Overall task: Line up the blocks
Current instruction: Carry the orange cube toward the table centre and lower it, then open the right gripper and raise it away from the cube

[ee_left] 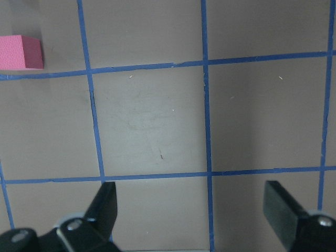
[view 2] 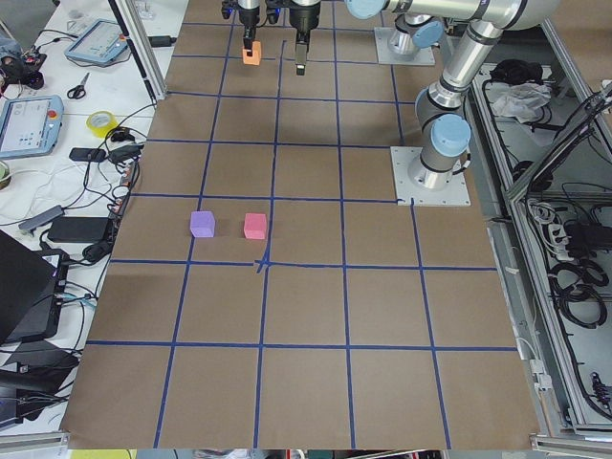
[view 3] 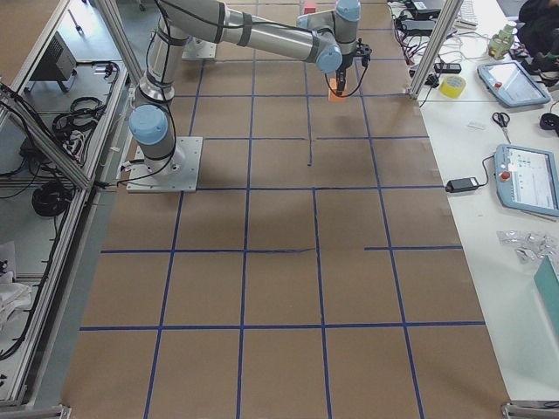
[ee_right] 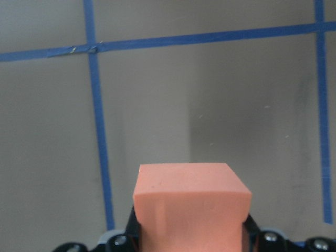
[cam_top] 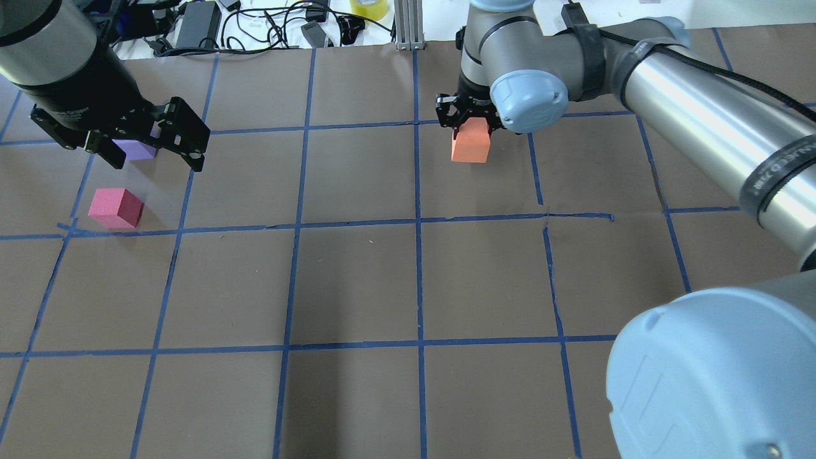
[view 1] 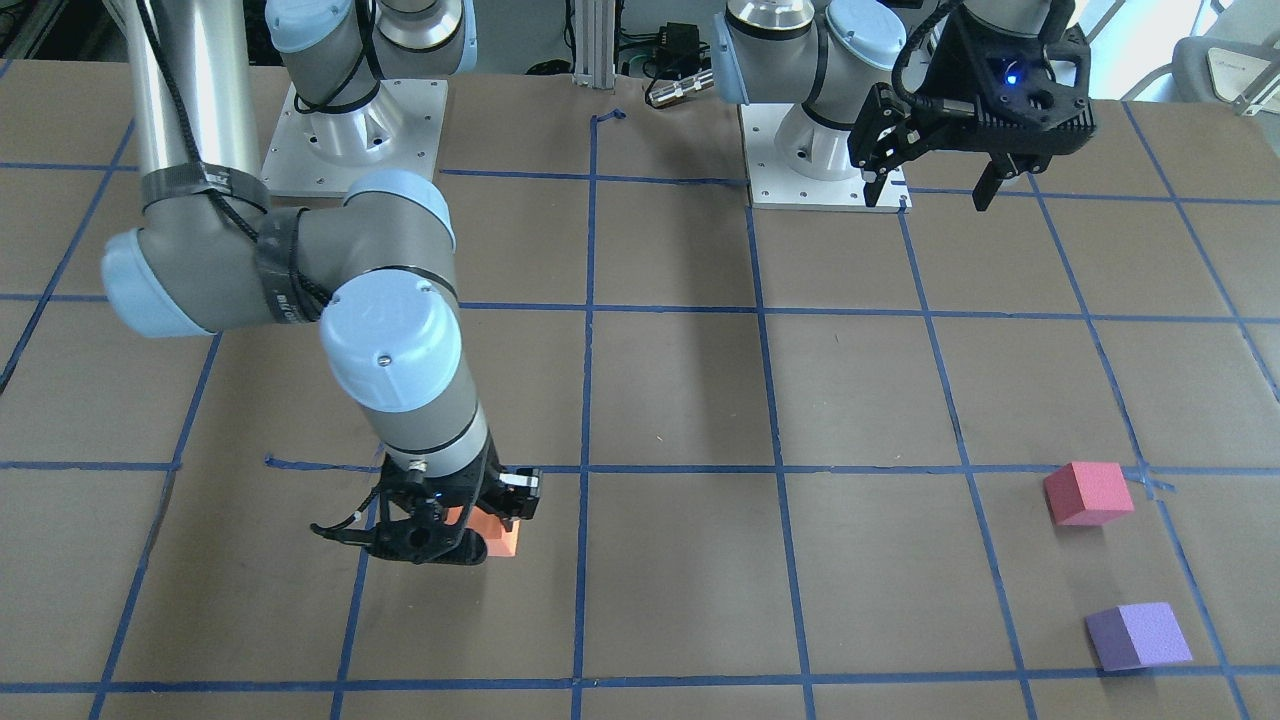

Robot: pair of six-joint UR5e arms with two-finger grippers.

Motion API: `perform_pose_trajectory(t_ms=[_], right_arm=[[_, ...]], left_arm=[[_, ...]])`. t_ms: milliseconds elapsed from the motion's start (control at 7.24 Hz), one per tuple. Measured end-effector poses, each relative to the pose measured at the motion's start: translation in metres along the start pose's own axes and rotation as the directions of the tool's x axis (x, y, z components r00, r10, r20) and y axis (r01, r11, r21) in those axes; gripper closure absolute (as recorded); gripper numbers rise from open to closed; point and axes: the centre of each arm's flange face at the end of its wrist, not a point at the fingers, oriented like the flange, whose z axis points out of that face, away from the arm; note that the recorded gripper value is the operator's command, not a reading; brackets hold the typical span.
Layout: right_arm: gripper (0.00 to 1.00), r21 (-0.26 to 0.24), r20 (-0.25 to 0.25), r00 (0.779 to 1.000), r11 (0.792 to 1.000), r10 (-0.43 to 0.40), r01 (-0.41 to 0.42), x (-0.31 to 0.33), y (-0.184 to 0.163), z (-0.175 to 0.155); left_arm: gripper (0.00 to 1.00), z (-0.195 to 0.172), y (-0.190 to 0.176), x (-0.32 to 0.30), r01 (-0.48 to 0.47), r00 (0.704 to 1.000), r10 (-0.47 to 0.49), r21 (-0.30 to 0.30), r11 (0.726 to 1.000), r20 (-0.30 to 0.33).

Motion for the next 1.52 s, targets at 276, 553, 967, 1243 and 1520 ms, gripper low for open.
perform_pose_trajectory(t_ms=[276,553,967,1243,1520], right_arm=[[1.0,-0.007,0.007,0.999,0.999,-0.036,0.036,-0.058,0.026,0.028],[1.0,-0.018,0.009,0.999,0.999,-0.05,0.051,-0.083,0.038,0.053],[1.0,-0.034,0.004,0.999,0.999,-0.039,0.04,-0.095,0.044,0.074],[0.5,-0.041,0.002,0.999,0.998,-0.038,0.038,-0.096,0.045,0.083],[0.0,-0.031,0.007,0.999,0.999,-0.041,0.041,-0.098,0.044,0.088]], left_arm=[[0.0,0.0,0.0,0.0,0.0,1.0,0.0,0.0,1.0,0.0],[0.0,0.0,0.0,0.0,0.0,1.0,0.0,0.0,1.0,0.0],[0.0,-0.001,0.0,0.0,0.0,1.0,0.0,0.001,1.0,-0.002],[0.0,-0.001,0.0,0.0,-0.001,1.0,0.001,0.003,1.0,-0.004],[0.0,-0.001,0.0,0.001,-0.002,1.0,0.002,0.003,1.0,-0.013]])
